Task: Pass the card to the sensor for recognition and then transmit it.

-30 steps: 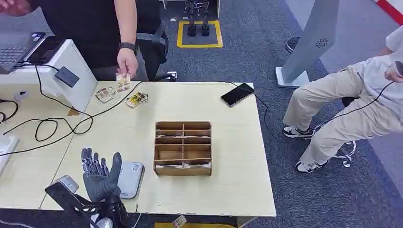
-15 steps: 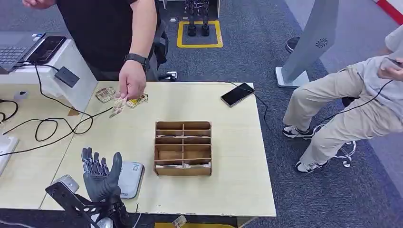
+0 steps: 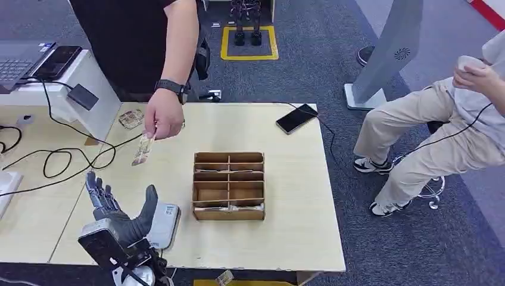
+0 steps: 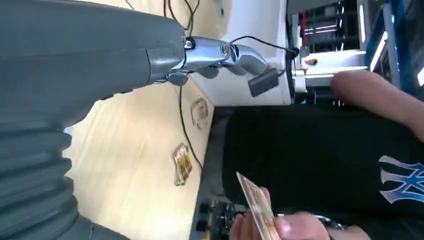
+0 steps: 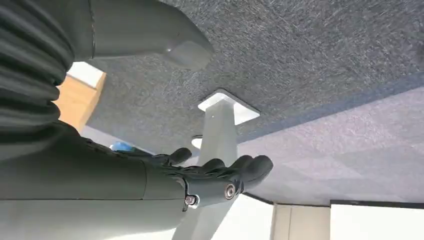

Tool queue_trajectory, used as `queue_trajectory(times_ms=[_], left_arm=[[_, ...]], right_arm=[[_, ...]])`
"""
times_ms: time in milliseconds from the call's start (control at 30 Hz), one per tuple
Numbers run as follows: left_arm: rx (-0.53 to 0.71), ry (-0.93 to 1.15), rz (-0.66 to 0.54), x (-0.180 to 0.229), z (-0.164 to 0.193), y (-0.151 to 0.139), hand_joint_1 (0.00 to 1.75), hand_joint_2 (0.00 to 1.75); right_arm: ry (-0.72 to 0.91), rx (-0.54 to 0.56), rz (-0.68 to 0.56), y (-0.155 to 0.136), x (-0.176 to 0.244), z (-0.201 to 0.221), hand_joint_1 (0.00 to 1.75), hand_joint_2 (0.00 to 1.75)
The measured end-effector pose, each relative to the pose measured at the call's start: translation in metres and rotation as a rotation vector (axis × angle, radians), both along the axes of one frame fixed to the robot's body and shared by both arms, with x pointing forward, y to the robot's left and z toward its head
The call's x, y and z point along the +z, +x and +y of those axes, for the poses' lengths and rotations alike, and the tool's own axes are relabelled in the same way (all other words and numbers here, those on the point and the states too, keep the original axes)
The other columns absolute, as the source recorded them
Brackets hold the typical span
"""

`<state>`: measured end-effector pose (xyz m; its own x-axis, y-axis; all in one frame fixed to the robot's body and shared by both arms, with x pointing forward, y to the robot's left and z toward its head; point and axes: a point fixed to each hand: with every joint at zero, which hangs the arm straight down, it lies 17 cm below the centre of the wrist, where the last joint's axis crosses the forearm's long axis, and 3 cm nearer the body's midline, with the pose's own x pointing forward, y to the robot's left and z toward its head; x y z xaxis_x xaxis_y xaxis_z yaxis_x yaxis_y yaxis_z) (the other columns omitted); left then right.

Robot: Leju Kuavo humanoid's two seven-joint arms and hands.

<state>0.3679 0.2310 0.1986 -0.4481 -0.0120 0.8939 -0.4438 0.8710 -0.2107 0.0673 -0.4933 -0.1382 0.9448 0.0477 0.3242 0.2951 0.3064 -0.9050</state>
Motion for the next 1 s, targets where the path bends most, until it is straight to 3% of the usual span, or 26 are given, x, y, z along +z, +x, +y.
queue_trajectory(times_ms=[167,367,1000], left_arm=[[0.008,0.009,0.010,-0.005,0.002,0.000,0.00,1.75],[0.084,0.325,-0.107,0.029,0.000,0.000,0.00,1.75],[0.375,0.774,-0.156,0.079,0.062,0.022,0.00,1.75]], right_arm=[[0.000,0.002,0.000,0.001,0.000,0.000,0.00,1.75],[-0.002,0.047,0.006,0.009,-0.001,0.003,0.00,1.75],[0.018,0.110,0.007,0.025,-0.007,0.014,0.00,1.75]])
